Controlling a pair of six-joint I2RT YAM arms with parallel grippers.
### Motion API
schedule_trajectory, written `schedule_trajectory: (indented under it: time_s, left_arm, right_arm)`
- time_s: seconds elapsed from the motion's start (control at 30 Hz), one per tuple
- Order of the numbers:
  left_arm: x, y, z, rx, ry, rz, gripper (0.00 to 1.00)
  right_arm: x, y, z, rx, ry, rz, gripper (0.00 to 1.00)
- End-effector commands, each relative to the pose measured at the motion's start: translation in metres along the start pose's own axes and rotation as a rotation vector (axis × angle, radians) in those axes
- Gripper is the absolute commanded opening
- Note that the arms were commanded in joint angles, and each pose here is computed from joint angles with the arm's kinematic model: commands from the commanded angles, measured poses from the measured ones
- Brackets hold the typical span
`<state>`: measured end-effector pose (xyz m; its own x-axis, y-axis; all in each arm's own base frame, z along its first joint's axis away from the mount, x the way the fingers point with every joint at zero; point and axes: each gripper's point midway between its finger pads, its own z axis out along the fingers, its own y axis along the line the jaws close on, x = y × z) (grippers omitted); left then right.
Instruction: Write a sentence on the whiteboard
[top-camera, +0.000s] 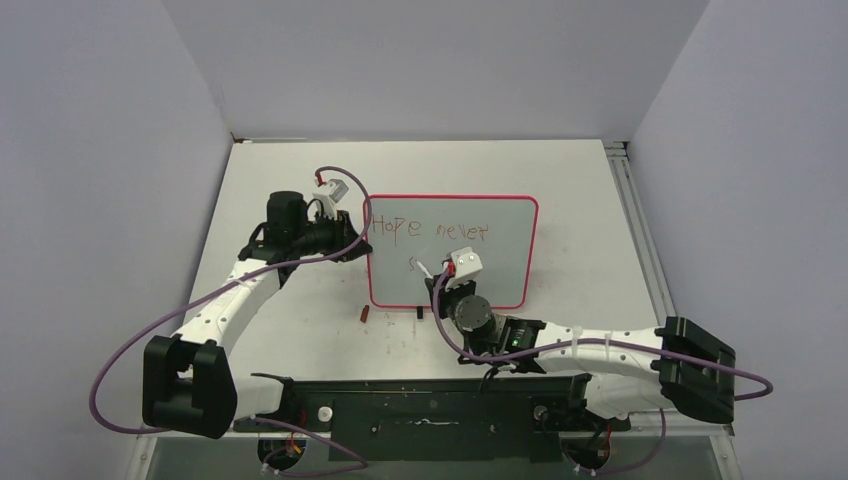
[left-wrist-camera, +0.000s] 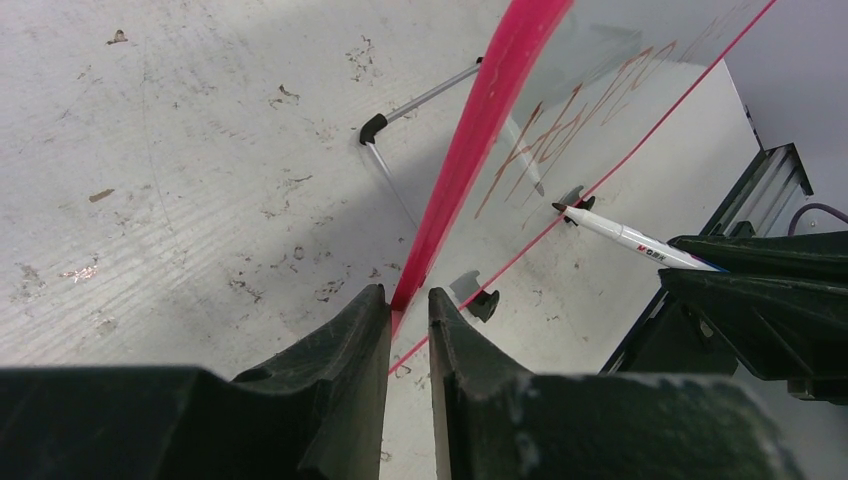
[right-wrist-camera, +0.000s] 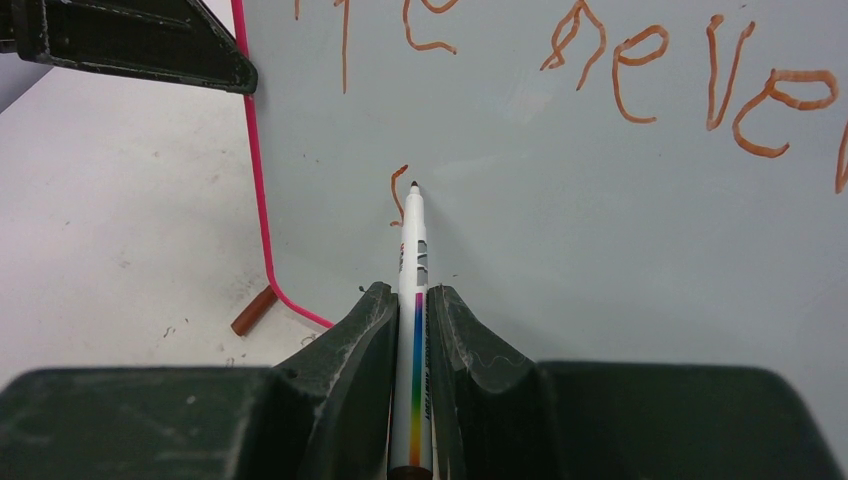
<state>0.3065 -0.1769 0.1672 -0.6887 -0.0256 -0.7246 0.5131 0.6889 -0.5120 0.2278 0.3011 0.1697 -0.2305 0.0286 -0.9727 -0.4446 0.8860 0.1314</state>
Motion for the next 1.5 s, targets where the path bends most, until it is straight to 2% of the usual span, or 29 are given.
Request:
schedule_trajectory:
  time_s: [0.0, 0.63, 1.1, 1.47]
  left_arm:
    - [-0.012, -0.01, 0.001, 0.045, -0.031, 0.036, 0.18]
    - [-0.012, -0.01, 0.001, 0.044, -0.028, 0.035, 0.06]
    - [-0.013, -0.011, 0.0, 0.044, -0.032, 0.039, 0.04]
    - [-0.013, -0.012, -0.001, 0.045, -0.035, 0.043, 0.03]
  right_arm:
    - [-0.014, 0.003, 0.005, 0.003, -0.052, 0.027, 0.05]
    - [0.006, -0.009, 0.0, 0.054, -0.002, 0.008, 0.05]
    - [0.019, -0.01, -0.007, 0.078, 0.027, -0.003, 0.05]
    - [0.003, -0.016, -0.009, 0.111, -0.024, 0.01, 0.05]
